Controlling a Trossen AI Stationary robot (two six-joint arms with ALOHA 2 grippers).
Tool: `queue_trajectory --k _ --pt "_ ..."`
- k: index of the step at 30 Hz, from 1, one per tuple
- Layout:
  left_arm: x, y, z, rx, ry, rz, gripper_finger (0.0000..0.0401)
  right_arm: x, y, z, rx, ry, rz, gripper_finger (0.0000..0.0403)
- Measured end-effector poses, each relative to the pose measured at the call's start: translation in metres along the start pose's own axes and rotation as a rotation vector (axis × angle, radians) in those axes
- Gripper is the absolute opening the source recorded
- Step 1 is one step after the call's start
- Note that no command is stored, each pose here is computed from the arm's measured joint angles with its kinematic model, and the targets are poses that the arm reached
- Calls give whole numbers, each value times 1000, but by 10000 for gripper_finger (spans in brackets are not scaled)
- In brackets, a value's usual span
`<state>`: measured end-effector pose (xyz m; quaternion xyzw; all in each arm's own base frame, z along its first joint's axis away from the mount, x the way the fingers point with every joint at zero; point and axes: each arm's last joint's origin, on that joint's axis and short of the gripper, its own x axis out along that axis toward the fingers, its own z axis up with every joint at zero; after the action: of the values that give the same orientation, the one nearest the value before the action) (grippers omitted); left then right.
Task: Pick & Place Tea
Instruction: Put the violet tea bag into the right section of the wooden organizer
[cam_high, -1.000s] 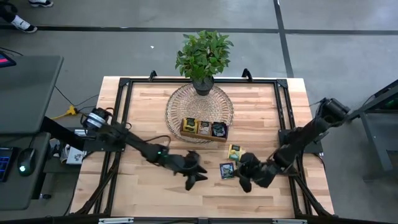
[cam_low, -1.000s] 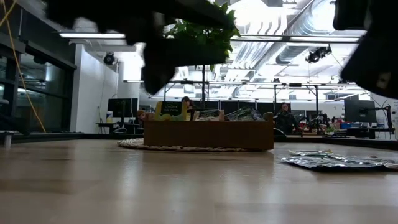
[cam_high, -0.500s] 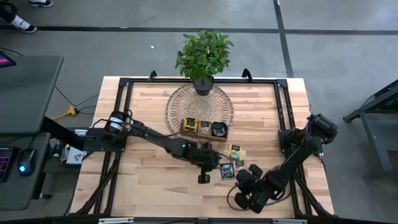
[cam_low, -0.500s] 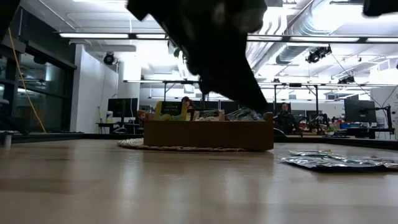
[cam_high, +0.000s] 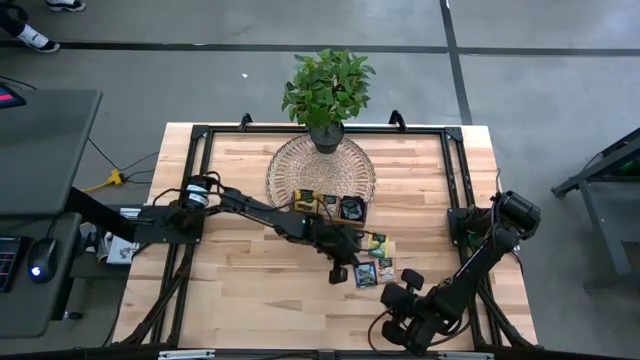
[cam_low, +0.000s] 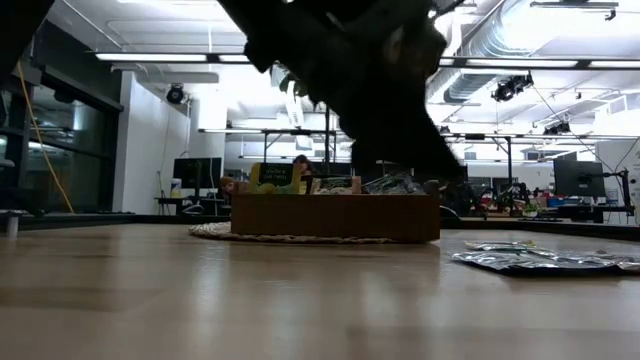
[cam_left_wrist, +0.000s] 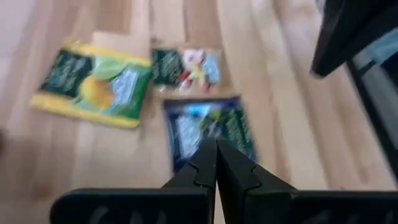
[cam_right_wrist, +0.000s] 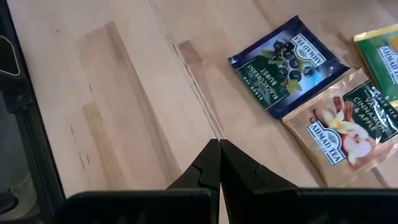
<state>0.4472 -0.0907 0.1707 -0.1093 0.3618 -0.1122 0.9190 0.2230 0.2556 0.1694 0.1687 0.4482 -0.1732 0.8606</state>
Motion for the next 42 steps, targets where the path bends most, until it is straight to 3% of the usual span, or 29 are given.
queue_trajectory --k 4,8,10,14,17,31,38,40,42 --pt "11 5 -13 -44 56 0 0 0 0 0 0 -7 -4 0" --pt "18 5 -8 -50 -10 -23 0 0 -1 0 0 -9 -6 0" --pt "23 7 -18 -70 42 -24 0 0 -1 0 0 -6 -7 0" --pt "32 8 -15 -102 -25 -43 0 0 0 0 7 -7 -4 0" --pt "35 10 -23 -127 14 -43 0 0 0 0 12 -8 2 0" --pt "51 18 -36 -241 39 34 0 0 4 1 18 -12 35 3" --pt "53 16 -41 -292 62 44 0 5 1 8 -6 4 23 43" --pt "56 18 -44 -302 65 58 0 7 0 10 51 16 19 65" --pt "56 18 -45 -312 67 58 0 13 -5 9 183 21 10 88"
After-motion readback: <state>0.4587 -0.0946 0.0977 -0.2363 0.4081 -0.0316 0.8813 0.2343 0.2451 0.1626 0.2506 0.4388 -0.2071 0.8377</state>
